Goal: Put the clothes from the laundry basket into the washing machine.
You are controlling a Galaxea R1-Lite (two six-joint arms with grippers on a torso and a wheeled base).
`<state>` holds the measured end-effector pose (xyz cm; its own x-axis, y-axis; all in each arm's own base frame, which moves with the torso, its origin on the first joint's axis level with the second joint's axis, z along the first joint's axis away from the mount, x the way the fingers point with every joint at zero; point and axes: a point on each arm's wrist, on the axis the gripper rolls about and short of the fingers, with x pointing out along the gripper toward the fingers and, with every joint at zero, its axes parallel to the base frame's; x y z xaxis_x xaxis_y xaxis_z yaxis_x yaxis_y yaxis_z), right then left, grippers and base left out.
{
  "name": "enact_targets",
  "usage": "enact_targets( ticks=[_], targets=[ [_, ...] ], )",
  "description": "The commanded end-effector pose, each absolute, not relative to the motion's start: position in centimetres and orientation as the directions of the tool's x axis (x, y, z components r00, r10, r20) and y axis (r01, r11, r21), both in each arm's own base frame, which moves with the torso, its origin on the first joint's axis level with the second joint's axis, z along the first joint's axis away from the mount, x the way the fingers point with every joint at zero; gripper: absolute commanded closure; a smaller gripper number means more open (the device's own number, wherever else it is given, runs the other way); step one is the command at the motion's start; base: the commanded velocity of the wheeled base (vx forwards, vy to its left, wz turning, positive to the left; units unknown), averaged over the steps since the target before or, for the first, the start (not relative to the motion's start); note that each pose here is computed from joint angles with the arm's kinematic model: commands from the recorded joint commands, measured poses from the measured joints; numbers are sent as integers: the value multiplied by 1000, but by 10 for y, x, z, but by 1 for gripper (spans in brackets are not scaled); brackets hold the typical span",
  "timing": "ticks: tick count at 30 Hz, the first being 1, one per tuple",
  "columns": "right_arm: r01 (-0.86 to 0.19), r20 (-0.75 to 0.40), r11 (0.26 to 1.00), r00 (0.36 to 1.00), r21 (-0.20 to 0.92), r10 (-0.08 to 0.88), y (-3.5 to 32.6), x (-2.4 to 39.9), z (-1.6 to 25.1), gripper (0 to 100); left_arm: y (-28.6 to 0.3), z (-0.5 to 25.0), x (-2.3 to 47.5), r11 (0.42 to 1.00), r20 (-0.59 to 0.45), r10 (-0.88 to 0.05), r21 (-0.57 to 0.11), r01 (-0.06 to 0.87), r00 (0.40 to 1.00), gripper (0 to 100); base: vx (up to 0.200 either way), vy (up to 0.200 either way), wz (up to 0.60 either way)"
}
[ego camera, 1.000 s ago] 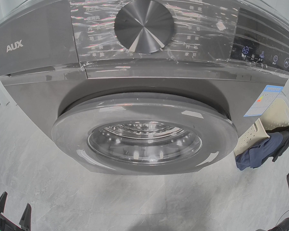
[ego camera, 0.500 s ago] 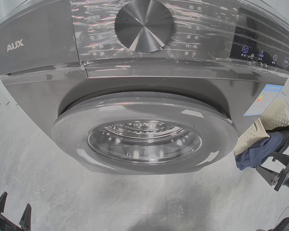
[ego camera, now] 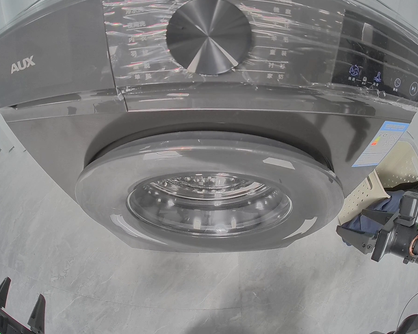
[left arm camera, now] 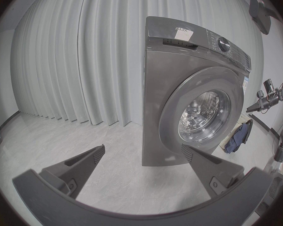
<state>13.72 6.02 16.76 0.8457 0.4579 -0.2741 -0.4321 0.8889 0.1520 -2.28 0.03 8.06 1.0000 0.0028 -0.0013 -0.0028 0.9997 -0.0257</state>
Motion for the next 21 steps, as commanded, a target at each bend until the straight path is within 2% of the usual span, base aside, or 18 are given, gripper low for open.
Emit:
enact_targets(
  ticks=[1,8,14,21],
  targets=[
    [-431,-304,891,838,144,454,65,147,165,0,0,76,-22,1000,-6,3,-26,-3,1000,0,0,0,0],
    [-434,-301,889,837,145,457,68,153,169,0,0,76,-22,1000,-5,3,-26,-3,1000,0,0,0,0],
    [-474,-302,869,815,145,495,83,167,165,0,0,76,-22,1000,-5,3,-26,-3,1000,0,0,0,0],
    [-495,-264,858,816,136,513,97,184,160,0,0,76,-22,1000,-6,5,-26,-5,1000,0,0,0,0]
  ],
)
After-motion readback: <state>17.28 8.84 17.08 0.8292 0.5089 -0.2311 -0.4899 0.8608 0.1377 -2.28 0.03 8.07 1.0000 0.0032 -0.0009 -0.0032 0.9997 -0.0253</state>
